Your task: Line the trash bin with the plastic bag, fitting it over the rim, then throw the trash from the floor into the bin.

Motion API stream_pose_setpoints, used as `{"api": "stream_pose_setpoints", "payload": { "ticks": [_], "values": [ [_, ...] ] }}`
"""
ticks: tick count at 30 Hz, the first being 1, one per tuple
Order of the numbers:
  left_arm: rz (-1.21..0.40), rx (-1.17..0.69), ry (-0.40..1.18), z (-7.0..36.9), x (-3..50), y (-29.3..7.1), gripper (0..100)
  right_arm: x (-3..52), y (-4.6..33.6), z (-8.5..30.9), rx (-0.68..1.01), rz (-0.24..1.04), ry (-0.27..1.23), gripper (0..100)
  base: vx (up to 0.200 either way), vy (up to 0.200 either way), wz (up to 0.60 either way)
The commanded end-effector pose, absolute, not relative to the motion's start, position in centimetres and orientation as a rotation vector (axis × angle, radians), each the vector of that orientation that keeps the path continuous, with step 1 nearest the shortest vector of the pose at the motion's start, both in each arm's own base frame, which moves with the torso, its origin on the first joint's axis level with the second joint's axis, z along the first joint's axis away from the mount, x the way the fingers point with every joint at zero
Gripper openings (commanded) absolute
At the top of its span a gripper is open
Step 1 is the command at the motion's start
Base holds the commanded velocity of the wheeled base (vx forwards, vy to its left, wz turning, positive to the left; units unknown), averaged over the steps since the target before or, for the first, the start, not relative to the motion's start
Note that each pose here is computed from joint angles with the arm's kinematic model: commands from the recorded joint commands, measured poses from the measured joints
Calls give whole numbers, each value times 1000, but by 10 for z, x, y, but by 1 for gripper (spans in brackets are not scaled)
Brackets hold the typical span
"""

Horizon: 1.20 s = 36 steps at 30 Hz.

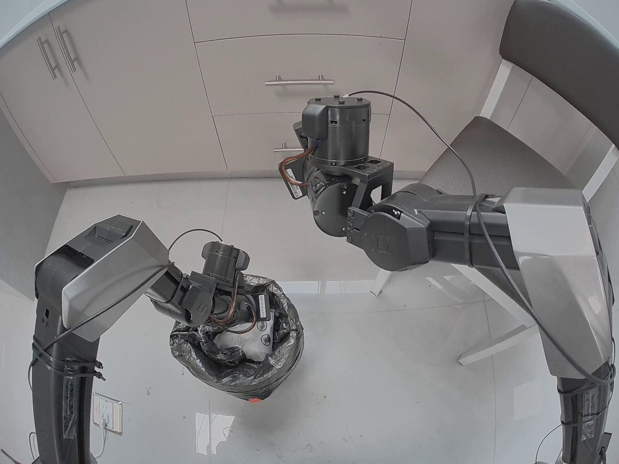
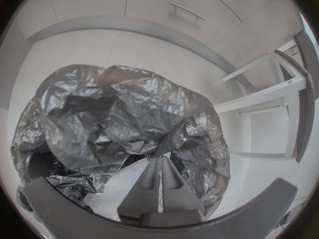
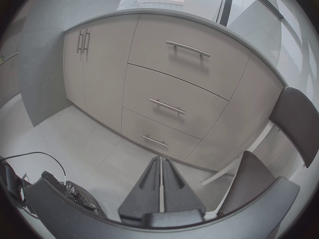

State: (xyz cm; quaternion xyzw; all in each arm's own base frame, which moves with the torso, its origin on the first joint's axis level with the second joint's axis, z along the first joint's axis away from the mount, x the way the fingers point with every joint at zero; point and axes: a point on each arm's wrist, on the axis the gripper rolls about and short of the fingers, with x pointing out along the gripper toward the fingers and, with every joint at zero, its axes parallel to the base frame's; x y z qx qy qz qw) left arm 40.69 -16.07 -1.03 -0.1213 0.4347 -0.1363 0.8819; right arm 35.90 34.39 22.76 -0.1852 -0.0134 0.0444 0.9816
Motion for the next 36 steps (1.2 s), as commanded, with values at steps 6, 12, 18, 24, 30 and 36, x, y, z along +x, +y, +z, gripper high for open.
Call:
{"api": "stream_pose_setpoints", "payload": {
  "ticks": [6, 12, 18, 24, 30, 36],
  "values": [
    [-276, -246, 941, -30, 416, -165, 0, 368, 340, 220, -377, 72, -19, 0, 0, 0, 0],
    [-274, -241, 947, -36, 420, -166, 0, 373, 339, 213, -381, 65, -13, 0, 0, 0, 0],
    [-263, -220, 969, -41, 432, -163, 0, 374, 340, 212, -375, 66, -22, 0, 0, 0, 0],
    [-248, -226, 964, -40, 438, -162, 0, 373, 340, 213, -373, 66, -24, 0, 0, 0, 0],
    [-225, -220, 944, -13, 424, -156, 0, 373, 340, 214, -372, 66, -25, 0, 0, 0, 0],
    [-233, -228, 919, 15, 411, -150, 0, 374, 340, 212, -375, 66, -22, 0, 0, 0, 0]
  ]
}}
